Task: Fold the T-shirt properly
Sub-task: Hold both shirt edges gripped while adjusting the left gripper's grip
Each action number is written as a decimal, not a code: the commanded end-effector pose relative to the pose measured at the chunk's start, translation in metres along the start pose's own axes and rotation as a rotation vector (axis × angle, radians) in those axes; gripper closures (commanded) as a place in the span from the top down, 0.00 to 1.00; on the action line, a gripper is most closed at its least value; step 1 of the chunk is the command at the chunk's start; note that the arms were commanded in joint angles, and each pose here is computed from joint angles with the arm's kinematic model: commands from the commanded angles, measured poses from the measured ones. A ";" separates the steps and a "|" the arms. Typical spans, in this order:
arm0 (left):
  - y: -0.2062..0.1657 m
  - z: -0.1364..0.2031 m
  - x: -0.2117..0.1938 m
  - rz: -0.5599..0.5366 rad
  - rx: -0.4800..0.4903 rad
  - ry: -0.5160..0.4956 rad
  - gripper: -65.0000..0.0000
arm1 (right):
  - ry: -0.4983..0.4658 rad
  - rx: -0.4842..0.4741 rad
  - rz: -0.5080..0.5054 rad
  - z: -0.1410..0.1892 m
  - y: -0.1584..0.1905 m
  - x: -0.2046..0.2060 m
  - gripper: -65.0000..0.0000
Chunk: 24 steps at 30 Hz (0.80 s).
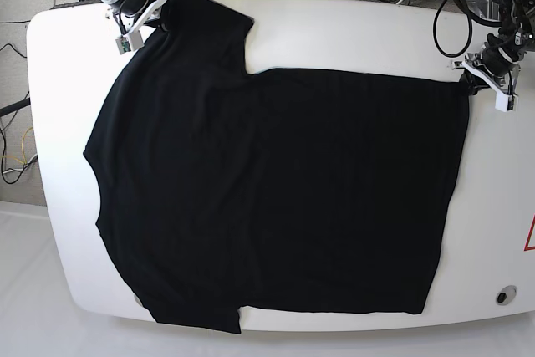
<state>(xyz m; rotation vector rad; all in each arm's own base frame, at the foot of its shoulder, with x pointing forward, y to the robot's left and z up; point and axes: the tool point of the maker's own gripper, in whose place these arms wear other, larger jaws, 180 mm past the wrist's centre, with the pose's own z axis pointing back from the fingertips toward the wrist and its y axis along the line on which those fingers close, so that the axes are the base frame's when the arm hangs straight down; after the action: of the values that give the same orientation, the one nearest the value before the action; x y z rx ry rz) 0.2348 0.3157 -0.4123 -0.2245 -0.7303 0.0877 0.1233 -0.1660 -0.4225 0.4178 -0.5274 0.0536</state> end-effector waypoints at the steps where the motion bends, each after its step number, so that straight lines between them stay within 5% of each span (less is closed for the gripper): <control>1: 0.002 0.004 0.006 -0.023 0.007 0.002 0.00 | 0.001 -0.002 0.014 0.003 -0.001 0.000 0.00; 24: 0.000 0.008 0.004 -0.048 0.009 0.026 0.00 | 0.005 -0.025 0.027 0.013 -0.006 0.000 0.00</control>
<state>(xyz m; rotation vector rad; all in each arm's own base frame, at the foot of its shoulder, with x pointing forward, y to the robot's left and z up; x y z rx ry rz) 0.2288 0.3121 -0.4116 -0.2151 -0.6917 0.0564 0.1173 -0.1729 -0.4213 0.3968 -0.5095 0.0619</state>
